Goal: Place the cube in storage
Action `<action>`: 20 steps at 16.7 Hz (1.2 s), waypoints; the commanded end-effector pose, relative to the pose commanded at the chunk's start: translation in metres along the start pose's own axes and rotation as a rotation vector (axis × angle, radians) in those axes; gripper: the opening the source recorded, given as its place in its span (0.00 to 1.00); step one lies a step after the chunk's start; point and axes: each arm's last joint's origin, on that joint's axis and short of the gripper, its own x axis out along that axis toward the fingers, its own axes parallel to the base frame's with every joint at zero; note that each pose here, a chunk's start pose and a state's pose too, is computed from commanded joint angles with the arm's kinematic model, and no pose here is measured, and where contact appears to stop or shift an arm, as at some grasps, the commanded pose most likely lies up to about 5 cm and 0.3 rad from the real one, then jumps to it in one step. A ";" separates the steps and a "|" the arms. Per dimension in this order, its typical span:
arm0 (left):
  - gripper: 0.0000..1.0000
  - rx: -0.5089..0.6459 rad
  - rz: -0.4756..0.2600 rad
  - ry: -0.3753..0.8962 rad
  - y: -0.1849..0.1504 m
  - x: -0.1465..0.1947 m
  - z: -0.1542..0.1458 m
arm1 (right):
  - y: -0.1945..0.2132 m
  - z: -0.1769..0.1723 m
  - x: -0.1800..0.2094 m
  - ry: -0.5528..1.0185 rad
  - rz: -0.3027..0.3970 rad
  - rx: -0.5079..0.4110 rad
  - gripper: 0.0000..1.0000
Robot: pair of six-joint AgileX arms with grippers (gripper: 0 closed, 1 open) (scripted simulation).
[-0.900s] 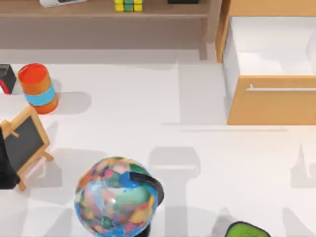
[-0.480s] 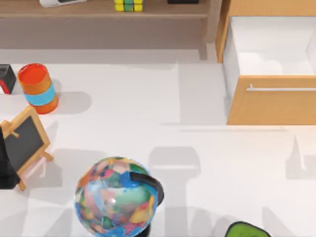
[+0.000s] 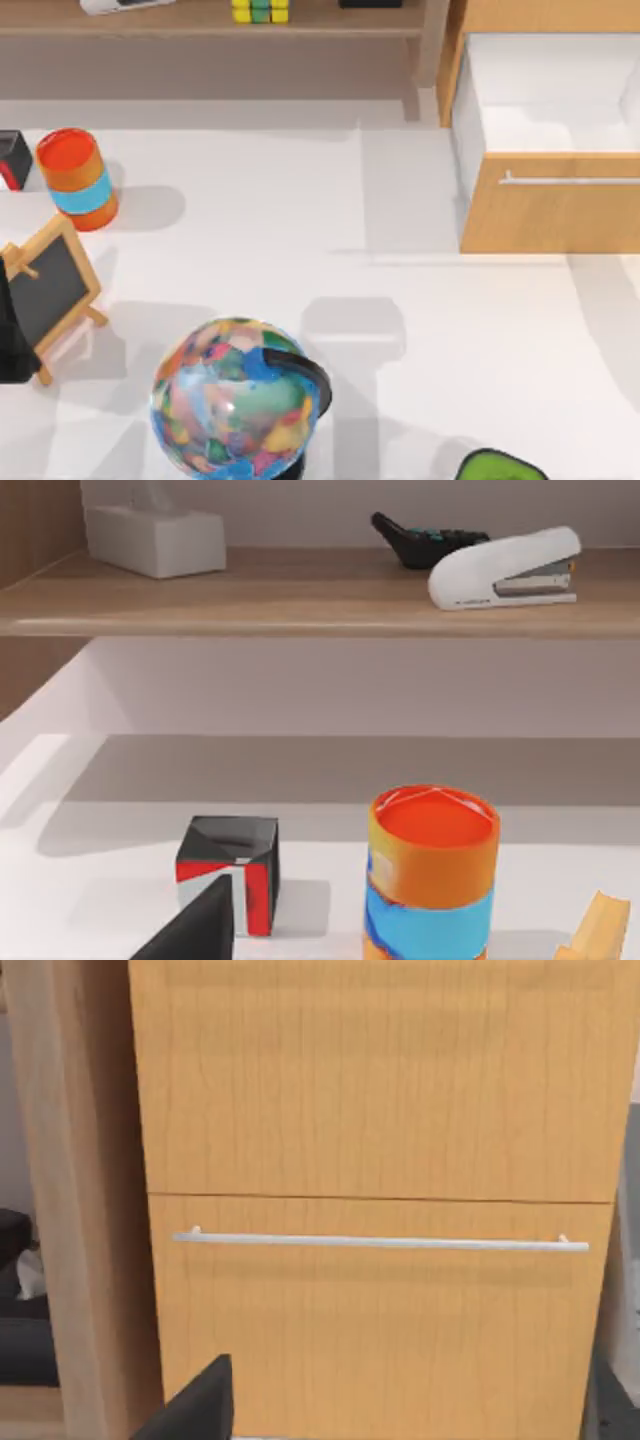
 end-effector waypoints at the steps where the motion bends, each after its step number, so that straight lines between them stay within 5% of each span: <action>1: 1.00 0.000 0.000 0.000 0.000 0.000 0.000 | 0.012 0.010 0.019 -0.004 0.002 0.002 1.00; 6: 1.00 0.000 0.000 0.000 0.000 0.000 0.000 | 0.104 0.023 0.122 -0.014 0.003 0.019 1.00; 10: 1.00 0.000 0.000 0.000 0.000 0.000 0.000 | 0.200 -0.020 0.182 -0.002 -0.008 0.028 1.00; 15: 1.00 0.000 0.000 0.000 0.000 0.000 0.000 | 0.294 -0.110 0.210 0.035 -0.036 0.015 1.00; 20: 1.00 0.000 0.000 0.000 0.000 0.000 0.000 | 0.332 -0.162 0.210 0.055 -0.055 0.002 1.00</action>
